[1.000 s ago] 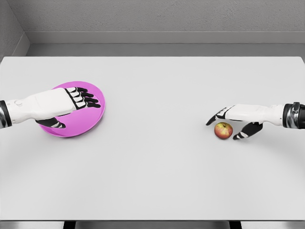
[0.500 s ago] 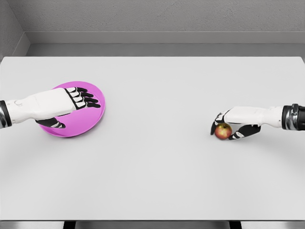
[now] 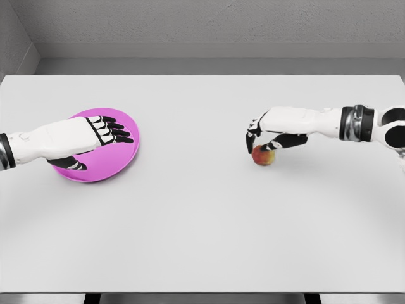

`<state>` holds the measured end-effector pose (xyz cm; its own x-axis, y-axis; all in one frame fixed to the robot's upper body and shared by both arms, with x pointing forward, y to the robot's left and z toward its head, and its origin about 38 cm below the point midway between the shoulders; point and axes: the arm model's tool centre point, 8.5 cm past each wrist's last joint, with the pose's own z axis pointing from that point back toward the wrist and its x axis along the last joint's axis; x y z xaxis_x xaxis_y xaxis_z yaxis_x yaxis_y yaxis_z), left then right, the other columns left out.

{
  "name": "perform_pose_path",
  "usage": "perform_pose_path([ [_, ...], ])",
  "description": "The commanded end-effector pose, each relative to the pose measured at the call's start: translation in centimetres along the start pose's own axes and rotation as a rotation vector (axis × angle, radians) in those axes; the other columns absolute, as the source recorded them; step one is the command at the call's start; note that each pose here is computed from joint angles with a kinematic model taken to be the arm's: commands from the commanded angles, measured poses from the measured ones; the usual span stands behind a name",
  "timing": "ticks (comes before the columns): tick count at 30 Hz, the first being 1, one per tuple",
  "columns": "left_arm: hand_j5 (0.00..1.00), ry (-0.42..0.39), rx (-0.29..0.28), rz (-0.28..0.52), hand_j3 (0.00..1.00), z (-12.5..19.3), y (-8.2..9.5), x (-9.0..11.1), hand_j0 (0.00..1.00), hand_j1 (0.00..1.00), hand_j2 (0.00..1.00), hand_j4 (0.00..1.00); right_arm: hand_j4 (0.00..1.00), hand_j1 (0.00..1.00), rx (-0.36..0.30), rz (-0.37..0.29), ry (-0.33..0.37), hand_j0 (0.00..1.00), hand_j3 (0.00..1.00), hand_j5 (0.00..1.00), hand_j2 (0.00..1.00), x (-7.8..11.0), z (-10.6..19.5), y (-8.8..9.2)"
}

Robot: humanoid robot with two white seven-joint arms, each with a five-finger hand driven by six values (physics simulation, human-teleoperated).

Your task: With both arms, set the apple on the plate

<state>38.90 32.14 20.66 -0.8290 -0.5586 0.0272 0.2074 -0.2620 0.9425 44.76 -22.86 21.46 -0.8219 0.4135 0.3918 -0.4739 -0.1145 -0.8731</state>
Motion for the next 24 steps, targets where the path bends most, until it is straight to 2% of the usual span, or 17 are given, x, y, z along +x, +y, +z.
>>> perform_pose_path([
  [1, 1.00, 0.001, 0.003, 0.004, 1.00, 0.0, 0.1, 0.0, 1.00, 1.00, 1.00, 1.00, 0.38, 0.38, -0.031, -0.020, -0.095, 0.38, 0.38, 0.38, 0.38, 1.9, -4.3, -0.4],
  [3, 1.00, 0.001, 0.005, 0.004, 1.00, 0.0, 0.1, 0.0, 1.00, 1.00, 1.00, 1.00, 0.38, 0.38, -0.043, -0.015, -0.096, 0.38, 0.38, 0.38, 0.38, 2.2, -4.9, -1.2],
  [4, 1.00, 0.001, 0.003, 0.004, 1.00, 0.0, 0.1, 0.0, 1.00, 1.00, 1.00, 1.00, 0.43, 0.43, -0.080, 0.004, -0.082, 0.43, 0.43, 0.43, 0.43, 1.8, -3.9, -2.7],
  [5, 1.00, 0.001, 0.003, 0.004, 1.00, 0.0, 0.1, 0.0, 1.00, 1.00, 1.00, 1.00, 0.50, 0.50, -0.207, 0.020, -0.028, 0.50, 0.50, 0.50, 0.50, 0.3, -0.1, -5.5],
  [6, 1.00, 0.001, 0.005, 0.004, 1.00, 0.0, 0.1, 0.0, 1.00, 1.00, 1.00, 1.00, 0.58, 0.58, -0.243, -0.008, 0.018, 0.58, 0.58, 0.58, 0.58, -1.0, 1.6, -5.3],
  [7, 1.00, 0.001, 0.003, 0.004, 1.00, 0.0, 0.1, 0.0, 1.00, 1.00, 1.00, 1.00, 0.74, 0.74, -0.236, -0.026, 0.045, 0.74, 0.74, 0.74, 0.74, -1.8, 2.2, -4.6],
  [8, 1.00, 0.001, 0.003, 0.004, 1.00, 0.0, 0.1, 0.0, 1.00, 1.00, 1.00, 1.00, 1.00, 1.00, -0.225, -0.039, 0.100, 1.00, 1.00, 1.00, 1.00, -3.0, 4.0, -3.9],
  [9, 1.00, 0.001, 0.003, 0.004, 1.00, 0.0, 0.1, 0.0, 1.00, 1.00, 1.00, 1.00, 1.00, 1.00, -0.226, -0.045, 0.123, 1.00, 1.00, 1.00, 1.00, -3.5, 4.8, -3.8],
  [11, 1.00, -0.001, 0.005, 0.005, 1.00, -0.1, 0.1, 0.0, 1.00, 1.00, 1.00, 1.00, 1.00, 1.00, -0.284, -0.102, 0.207, 1.00, 1.00, 1.00, 1.00, -5.4, 8.4, -2.4],
  [13, 1.00, -0.014, -0.006, 0.010, 1.00, -0.7, -0.1, 0.3, 1.00, 1.00, 1.00, 1.00, 1.00, 1.00, -0.295, -0.147, 0.262, 1.00, 1.00, 1.00, 1.00, -6.4, 10.6, -0.3],
  [16, 1.00, -0.038, -0.039, 0.022, 1.00, -2.9, -0.1, 0.4, 1.00, 1.00, 1.00, 1.00, 1.00, 1.00, -0.285, -0.177, 0.281, 1.00, 1.00, 1.00, 1.00, -6.9, 11.0, 1.1],
  [18, 1.00, -0.062, -0.005, 0.007, 1.00, -4.5, 1.3, 0.6, 1.00, 1.00, 1.00, 1.00, 1.00, 1.00, -0.303, -0.178, 0.306, 1.00, 1.00, 1.00, 1.00, -7.2, 12.0, 1.2],
  [19, 1.00, -0.118, 0.036, -0.009, 1.00, -7.0, 2.8, 1.8, 1.00, 1.00, 1.00, 1.00, 1.00, 1.00, -0.308, -0.182, 0.316, 1.00, 1.00, 1.00, 1.00, -7.3, 12.4, 1.4],
  [21, 1.00, -0.172, 0.092, -0.043, 1.00, -9.4, 5.5, 2.9, 1.00, 1.00, 1.00, 1.00, 1.00, 1.00, -0.309, -0.206, 0.343, 1.00, 1.00, 1.00, 1.00, -8.0, 13.0, 2.0],
  [24, 1.00, -0.207, 0.155, -0.039, 1.00, -12.1, 7.7, 3.5, 1.00, 1.00, 1.00, 1.00, 1.00, 1.00, -0.310, -0.213, 0.367, 1.00, 1.00, 1.00, 1.00, -8.4, 13.9, 2.1],
])
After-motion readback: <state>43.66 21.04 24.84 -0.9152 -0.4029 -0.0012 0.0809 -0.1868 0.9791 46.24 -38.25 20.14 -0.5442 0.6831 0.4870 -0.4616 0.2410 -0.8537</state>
